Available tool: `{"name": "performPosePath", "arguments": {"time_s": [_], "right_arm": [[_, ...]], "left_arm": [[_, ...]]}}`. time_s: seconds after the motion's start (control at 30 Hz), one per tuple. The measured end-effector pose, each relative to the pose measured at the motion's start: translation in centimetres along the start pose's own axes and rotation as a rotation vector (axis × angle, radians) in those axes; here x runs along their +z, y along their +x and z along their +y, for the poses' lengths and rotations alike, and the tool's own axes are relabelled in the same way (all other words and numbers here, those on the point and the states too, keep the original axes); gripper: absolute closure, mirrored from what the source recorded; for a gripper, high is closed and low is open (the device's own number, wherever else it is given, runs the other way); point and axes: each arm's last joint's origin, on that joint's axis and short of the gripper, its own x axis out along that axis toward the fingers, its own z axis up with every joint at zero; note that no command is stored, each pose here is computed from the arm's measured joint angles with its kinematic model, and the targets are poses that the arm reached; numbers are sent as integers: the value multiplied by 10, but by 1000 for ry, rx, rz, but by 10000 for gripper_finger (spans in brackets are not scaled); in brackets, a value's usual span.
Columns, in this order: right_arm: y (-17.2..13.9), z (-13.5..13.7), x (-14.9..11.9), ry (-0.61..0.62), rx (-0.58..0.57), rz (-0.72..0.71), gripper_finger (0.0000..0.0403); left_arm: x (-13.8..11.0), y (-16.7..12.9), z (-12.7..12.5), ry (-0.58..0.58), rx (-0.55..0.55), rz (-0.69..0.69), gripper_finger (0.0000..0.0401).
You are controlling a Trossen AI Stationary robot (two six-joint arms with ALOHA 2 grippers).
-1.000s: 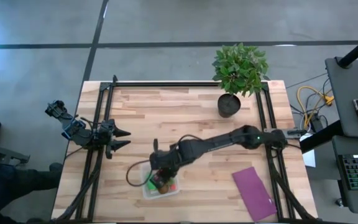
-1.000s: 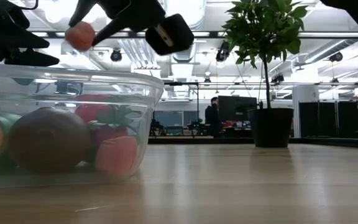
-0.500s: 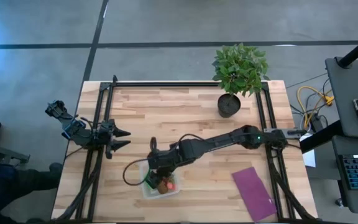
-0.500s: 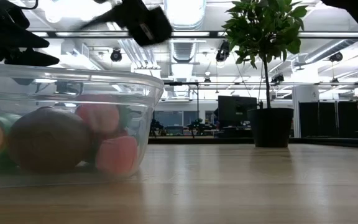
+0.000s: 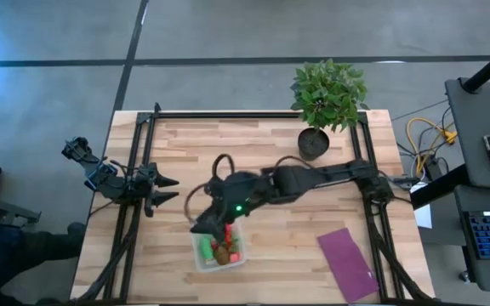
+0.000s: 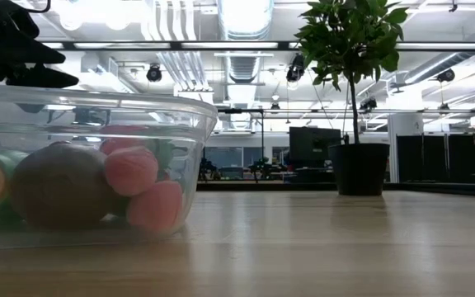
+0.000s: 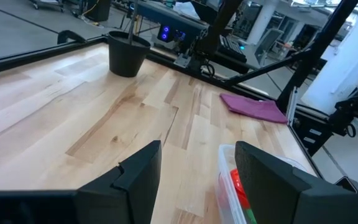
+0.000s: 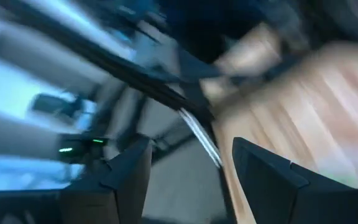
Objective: Pick and placing Produce into tupperware
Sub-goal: Return to Home Position
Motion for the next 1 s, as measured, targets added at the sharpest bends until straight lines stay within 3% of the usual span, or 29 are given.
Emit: {"name": "performPosePath", "arguments": {"time_s": [0.1, 0.2, 0.37, 0.57, 0.77, 0.9, 1.0], "right_arm": [[-17, 30, 1, -234, 152, -65, 186], [-34, 47, -5, -300, 182, -74, 186], [-50, 36, -5, -68, -9, -40, 186], [-48, 35, -26, -193, -75, 80, 186], [-52, 15, -37, -189, -303, 177, 186], [-44, 19, -38, -264, -206, 172, 186], [-25, 17, -39, -346, 3, 169, 186]], "left_arm": [[0, 0, 0, 0, 0, 0, 209], [0, 0, 0, 0, 0, 0, 209], [0, 0, 0, 1, 0, 1, 209], [0, 0, 0, 1, 0, 1, 209], [0, 0, 0, 1, 0, 1, 209], [0, 0, 0, 1, 0, 1, 209], [0, 0, 0, 1, 0, 1, 209]]}}
